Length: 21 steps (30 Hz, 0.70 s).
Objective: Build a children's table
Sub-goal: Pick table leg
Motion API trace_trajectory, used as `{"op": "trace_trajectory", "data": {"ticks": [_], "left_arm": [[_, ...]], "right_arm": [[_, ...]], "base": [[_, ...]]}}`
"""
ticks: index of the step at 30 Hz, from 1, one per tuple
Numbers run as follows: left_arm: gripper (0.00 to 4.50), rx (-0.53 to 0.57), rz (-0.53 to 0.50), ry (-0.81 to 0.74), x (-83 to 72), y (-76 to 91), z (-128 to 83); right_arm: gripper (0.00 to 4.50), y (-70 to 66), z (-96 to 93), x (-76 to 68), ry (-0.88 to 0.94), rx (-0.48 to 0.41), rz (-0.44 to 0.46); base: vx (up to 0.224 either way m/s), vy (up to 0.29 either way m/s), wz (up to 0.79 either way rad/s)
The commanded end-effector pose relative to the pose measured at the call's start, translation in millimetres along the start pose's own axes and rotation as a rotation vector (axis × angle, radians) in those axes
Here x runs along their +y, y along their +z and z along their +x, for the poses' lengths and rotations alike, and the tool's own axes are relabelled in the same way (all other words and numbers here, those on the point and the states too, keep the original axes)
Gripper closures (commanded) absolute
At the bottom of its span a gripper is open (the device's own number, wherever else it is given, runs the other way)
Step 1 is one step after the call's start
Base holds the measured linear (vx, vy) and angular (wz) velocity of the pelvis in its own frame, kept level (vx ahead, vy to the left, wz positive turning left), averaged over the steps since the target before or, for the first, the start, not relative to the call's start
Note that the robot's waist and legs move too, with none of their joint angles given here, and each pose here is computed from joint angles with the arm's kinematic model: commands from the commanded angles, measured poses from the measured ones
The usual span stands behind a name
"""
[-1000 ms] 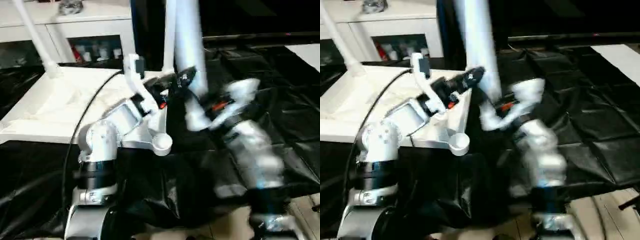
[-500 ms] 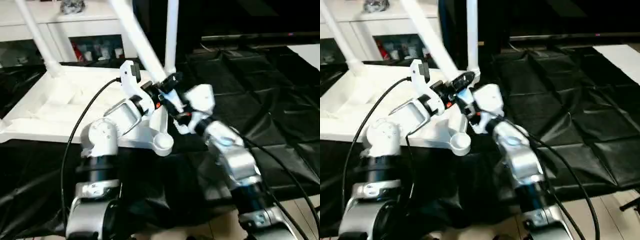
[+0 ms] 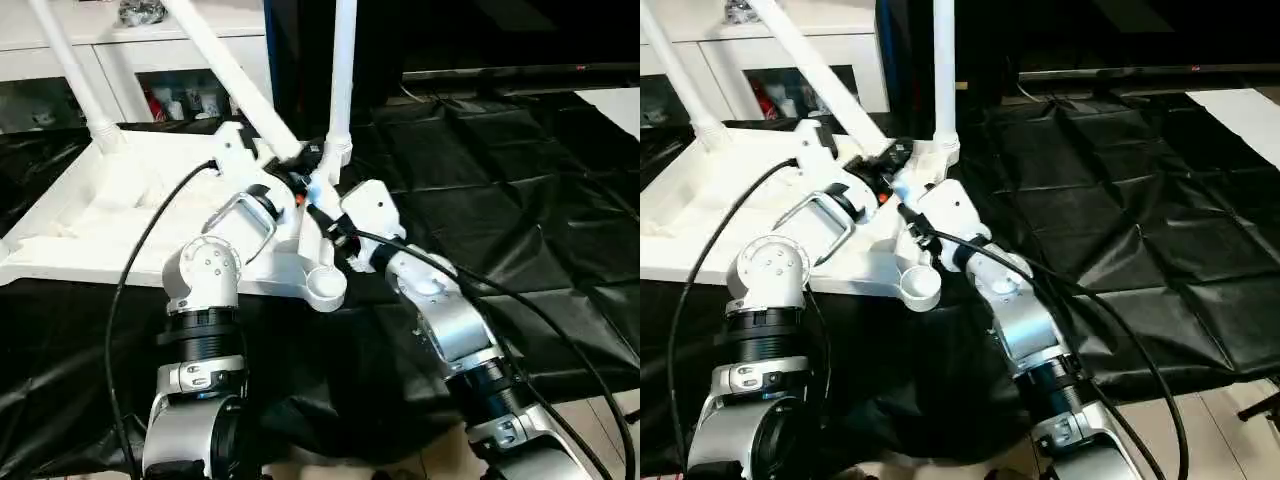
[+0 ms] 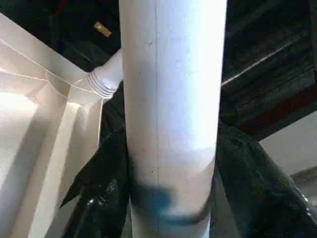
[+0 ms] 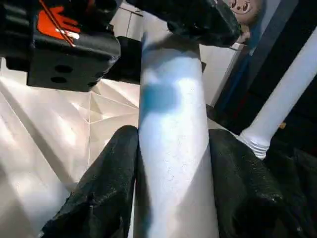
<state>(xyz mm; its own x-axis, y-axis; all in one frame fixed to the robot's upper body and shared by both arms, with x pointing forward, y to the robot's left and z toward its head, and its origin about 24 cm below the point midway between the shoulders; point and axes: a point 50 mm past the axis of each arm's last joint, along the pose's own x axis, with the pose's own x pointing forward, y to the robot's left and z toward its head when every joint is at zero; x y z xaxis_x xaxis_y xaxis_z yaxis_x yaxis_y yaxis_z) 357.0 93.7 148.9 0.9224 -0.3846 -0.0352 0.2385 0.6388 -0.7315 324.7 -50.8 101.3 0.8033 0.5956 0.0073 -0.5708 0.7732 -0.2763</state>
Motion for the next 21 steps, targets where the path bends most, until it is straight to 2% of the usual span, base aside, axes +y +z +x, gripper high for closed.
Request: {"op": "trace_trajectory", "data": {"ticks": [1, 5, 7, 9, 10, 12, 13, 15, 16, 17, 18, 19, 20, 21], "left_arm": [[2.06, -0.012, -0.016, -0.041, -15.3, -0.1, 2], [2.43, -0.011, -0.015, -0.045, -17.5, -2.1, 2], [2.51, -0.015, 0.003, -0.047, -17.3, -0.9, 2], [2.63, -0.019, 0.018, -0.044, -16.8, 0.2, 2], [2.64, -0.021, 0.022, -0.043, -16.7, 0.7, 2], [2.64, -0.041, 0.063, -0.038, -15.8, 7.7, 3], [2.65, -0.043, 0.067, -0.040, -16.1, 8.9, 3], [2.66, -0.045, 0.098, -0.047, -17.7, 14.5, 6], [2.66, -0.045, 0.098, -0.047, -17.7, 14.5, 6], [2.66, -0.049, 0.115, -0.052, -17.6, 17.7, 5], [2.66, -0.049, 0.115, -0.052, -17.6, 17.7, 5], [2.66, -0.055, 0.120, -0.052, -17.5, 19.8, 5], [2.66, -0.060, 0.130, -0.055, -17.6, 21.7, 5], [2.66, -0.061, 0.133, -0.055, -17.5, 21.8, 5]], "right_arm": [[2.67, 5.1, 2.0, -1.3, -0.011, -0.022, -0.017], [2.67, 5.0, 3.1, -1.4, -0.030, -0.028, -0.023], [2.67, 6.3, 3.3, 0.8, -0.001, -0.042, 0.020], [2.11, 7.2, 3.2, 0.9, 0.013, -0.049, 0.040], [1.97, 7.6, 3.0, 0.9, 0.018, -0.051, 0.043], [1.95, 12.9, -1.1, -3.1, 0.071, -0.077, 0.111], [1.75, 13.9, -2.3, -4.8, 0.079, -0.081, 0.127], [1.56, 19.4, -10.4, -17.1, 0.149, -0.092, 0.201], [1.51, 19.4, -10.4, -17.1, 0.149, -0.092, 0.201], [1.50, 24.8, -17.6, -28.1, 0.189, -0.110, 0.293], [1.49, 24.8, -17.6, -28.1, 0.189, -0.110, 0.293], [1.49, 27.0, -21.9, -38.8, 0.196, -0.106, 0.346], [1.49, 26.8, -28.8, -56.1, 0.199, -0.071, 0.400], [1.49, 26.5, -30.5, -59.3, 0.202, -0.062, 0.411]], "base": [[0.000, 0.000, 0.00], [0.000, 0.000, 0.00], [0.000, 0.000, 0.00], [0.000, 0.000, 0.00], [0.000, 0.000, 0.00], [0.000, 0.000, 0.00], [0.000, 0.000, 0.00], [0.000, 0.000, 0.00], [0.000, 0.000, 0.00], [0.000, 0.000, 0.00], [0.000, 0.000, 0.00], [0.000, 0.000, 0.00], [0.000, 0.000, 0.00], [0.000, 0.000, 0.00]]}}
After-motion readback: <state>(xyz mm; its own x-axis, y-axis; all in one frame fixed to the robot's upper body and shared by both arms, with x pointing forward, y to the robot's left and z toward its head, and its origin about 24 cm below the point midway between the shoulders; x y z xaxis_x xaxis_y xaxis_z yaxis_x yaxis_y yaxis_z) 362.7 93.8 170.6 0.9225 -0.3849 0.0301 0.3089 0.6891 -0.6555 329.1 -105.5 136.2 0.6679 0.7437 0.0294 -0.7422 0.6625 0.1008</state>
